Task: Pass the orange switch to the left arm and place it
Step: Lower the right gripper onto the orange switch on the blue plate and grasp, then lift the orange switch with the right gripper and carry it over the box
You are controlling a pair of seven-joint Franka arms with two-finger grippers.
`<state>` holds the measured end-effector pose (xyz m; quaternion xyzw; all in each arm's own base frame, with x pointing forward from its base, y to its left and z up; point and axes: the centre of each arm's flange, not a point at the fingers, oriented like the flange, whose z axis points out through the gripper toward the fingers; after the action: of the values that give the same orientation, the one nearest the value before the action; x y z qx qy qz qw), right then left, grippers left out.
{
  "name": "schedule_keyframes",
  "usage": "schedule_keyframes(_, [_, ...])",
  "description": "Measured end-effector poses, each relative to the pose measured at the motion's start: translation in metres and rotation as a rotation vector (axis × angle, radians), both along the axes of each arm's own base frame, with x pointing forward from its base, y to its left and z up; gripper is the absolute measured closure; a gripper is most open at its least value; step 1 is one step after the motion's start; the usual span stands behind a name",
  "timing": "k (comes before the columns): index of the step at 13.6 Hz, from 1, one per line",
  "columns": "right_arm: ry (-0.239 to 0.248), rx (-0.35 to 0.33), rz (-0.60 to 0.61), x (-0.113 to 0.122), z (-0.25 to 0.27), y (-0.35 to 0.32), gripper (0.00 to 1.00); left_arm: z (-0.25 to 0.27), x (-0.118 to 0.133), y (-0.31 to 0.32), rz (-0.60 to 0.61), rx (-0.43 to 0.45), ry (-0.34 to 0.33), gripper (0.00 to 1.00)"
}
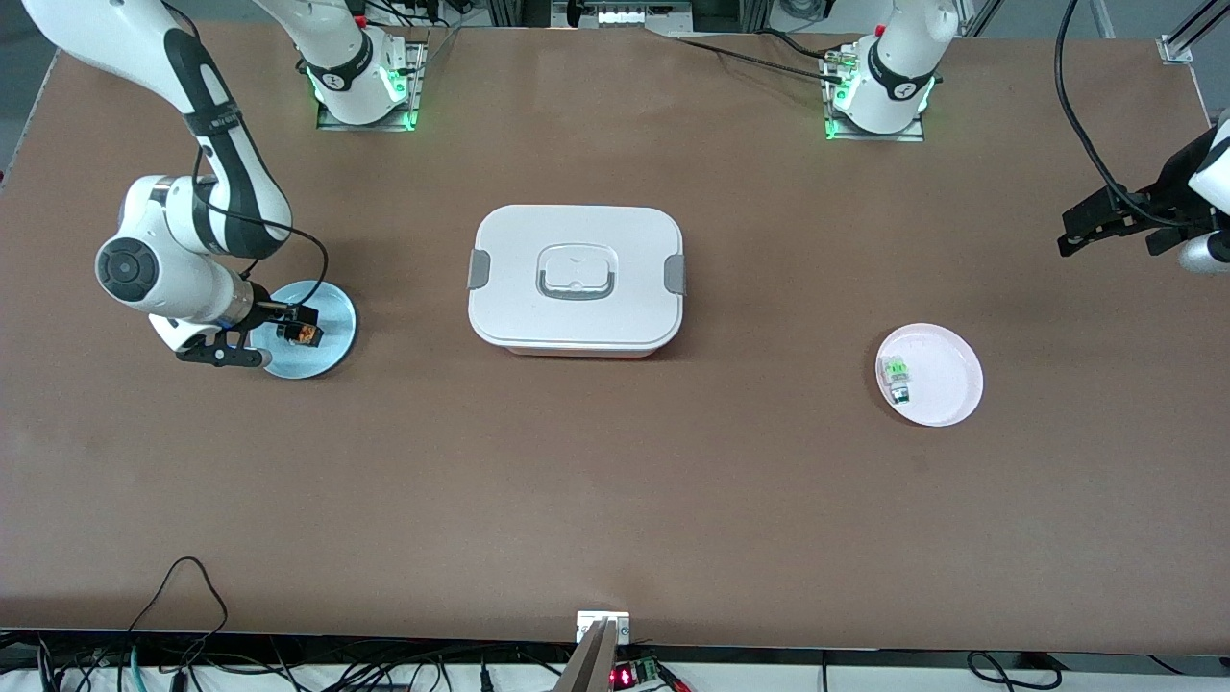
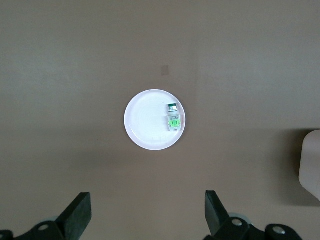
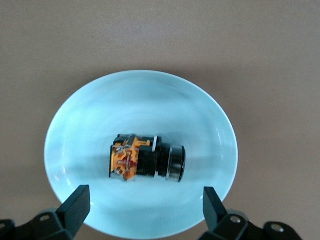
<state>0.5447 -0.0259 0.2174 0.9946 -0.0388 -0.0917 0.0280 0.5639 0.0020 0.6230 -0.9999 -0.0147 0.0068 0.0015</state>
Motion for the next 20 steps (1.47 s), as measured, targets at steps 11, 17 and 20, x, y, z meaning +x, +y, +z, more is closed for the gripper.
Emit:
schedule_keyframes(11, [-0.016,-0.001,-0.002,0.001,-0.035,-0.003,0.13,0.0,0.0,0.001,0.002,0.0,0.002,0.0])
schedule_keyframes(17, [-0.029,-0.001,0.001,0.005,-0.031,-0.003,0.28,0.0,0.0,0.001,0.002,0.0,0.002,0.0])
schedule_keyframes(20, [-0.071,0.008,0.034,0.015,-0.006,0.006,0.28,0.0,0.0,0.002,0.004,0.0,0.002,0.0])
